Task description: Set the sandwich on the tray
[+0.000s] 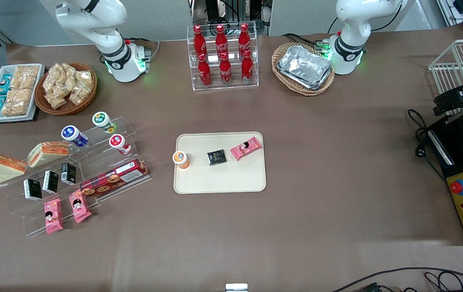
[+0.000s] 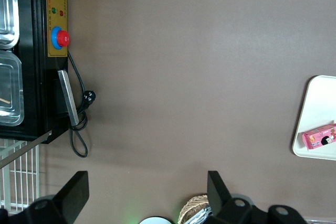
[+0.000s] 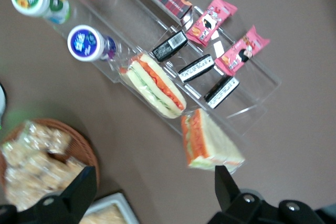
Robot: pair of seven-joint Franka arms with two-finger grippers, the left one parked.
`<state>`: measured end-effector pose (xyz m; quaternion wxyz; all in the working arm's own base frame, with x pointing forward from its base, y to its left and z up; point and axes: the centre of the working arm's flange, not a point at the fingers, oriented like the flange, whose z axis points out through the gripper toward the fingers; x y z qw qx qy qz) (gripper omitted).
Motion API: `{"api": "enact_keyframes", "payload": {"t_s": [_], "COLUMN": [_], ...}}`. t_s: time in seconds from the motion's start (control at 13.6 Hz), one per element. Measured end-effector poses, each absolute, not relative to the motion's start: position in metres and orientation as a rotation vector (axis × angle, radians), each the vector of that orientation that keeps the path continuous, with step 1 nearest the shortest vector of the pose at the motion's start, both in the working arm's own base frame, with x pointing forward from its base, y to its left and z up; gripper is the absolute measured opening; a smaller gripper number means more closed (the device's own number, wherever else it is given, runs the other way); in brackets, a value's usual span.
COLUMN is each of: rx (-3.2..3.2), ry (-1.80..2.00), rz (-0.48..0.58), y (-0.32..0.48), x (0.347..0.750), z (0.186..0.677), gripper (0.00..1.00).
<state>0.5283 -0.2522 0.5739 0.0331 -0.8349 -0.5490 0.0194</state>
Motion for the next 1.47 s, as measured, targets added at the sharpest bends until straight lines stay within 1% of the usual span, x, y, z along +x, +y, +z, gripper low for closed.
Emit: {"api": "enact_keyframes", "payload": {"t_s": [0.22, 0.59, 0.66, 0.96, 1.47], "rx": [-2.358, -2.142, -2.111, -2.048, -2.008], "ry": [-1.999, -2.23, -2.26, -2.288, -2.339], "rz": [0.082, 0.111, 0.112, 0.058, 0.044], "y": [-0.254, -0.285, -0.291, -0.311, -0.319], "x": [0.547, 0.552, 0.553, 0.551, 0.539], "z": [0.549, 0.518, 0.513, 0.478, 0.414], "gripper": [1.0, 1.0, 1.0, 1.0, 1.0]}}
